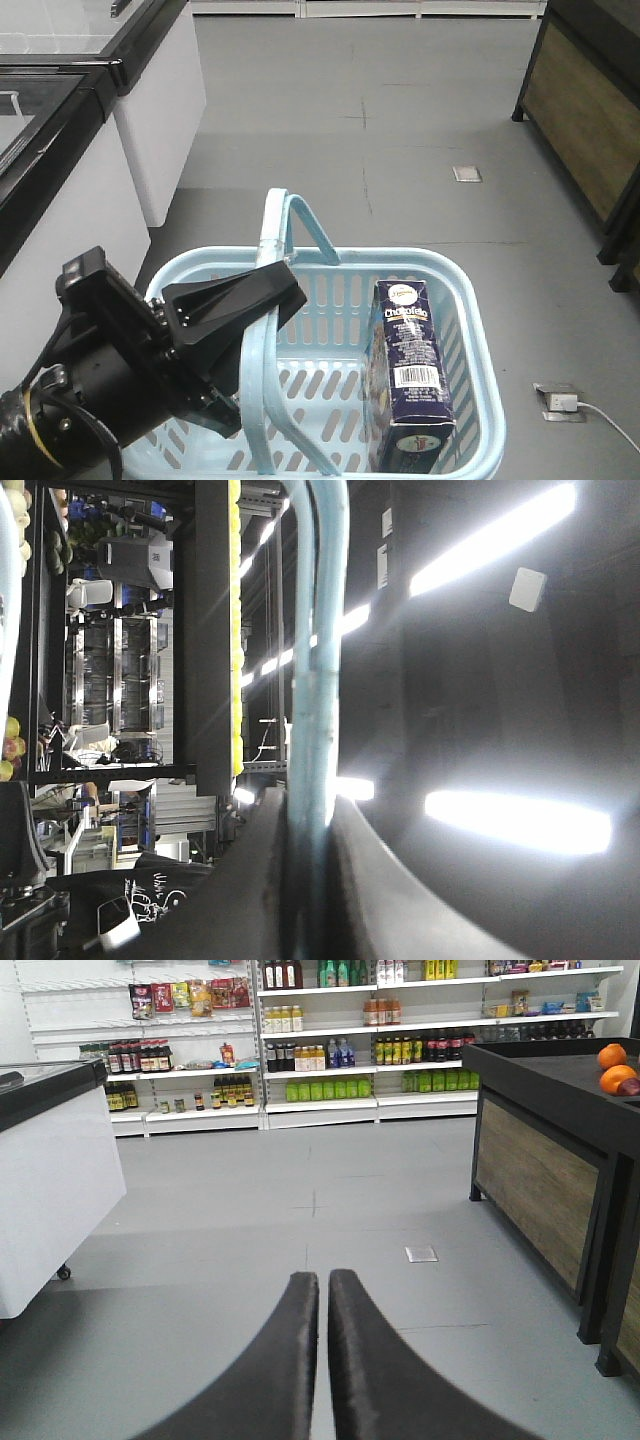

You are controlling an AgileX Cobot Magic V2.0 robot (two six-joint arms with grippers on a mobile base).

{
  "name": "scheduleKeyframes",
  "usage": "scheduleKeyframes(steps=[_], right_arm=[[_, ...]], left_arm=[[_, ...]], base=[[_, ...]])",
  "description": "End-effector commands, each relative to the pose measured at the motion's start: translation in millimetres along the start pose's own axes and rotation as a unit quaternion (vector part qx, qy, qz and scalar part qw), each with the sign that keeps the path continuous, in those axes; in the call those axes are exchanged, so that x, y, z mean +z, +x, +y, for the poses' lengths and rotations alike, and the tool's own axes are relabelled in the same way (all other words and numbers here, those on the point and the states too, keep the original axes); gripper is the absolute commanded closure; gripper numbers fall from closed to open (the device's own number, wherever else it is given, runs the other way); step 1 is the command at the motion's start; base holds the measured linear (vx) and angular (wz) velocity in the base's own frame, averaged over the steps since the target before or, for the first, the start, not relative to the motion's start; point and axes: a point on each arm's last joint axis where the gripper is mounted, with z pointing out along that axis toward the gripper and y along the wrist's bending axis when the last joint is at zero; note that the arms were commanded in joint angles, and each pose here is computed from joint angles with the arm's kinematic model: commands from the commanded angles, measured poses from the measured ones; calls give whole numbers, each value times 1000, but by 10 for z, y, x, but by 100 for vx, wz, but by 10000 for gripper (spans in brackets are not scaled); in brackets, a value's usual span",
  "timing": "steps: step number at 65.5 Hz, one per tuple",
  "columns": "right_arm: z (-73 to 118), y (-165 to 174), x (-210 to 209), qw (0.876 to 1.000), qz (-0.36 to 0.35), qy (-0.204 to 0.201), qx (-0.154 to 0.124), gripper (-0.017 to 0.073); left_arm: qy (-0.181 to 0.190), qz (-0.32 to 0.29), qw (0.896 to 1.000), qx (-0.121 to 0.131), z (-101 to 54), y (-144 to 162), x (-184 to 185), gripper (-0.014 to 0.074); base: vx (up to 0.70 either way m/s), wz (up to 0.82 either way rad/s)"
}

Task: Left arm holds basket, right arm returns cookies
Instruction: 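Hold the basket steady in front of the robot with the left gripper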

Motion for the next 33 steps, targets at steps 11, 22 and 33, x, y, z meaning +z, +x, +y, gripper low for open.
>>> scheduleKeyframes(steps=[11, 22, 33], right_arm=[[-4, -14, -3, 999, -34, 1, -4, 566], [-4, -14, -3, 999, -34, 1, -4, 566], [-4, -14, -3, 999, -34, 1, -4, 566]], left_arm=[[88, 24, 996, 0, -252, 72, 18, 594], [88, 24, 996, 0, -252, 72, 18, 594], [88, 24, 996, 0, -252, 72, 18, 594]], base=[[0, 0], [0, 0], [0, 0]])
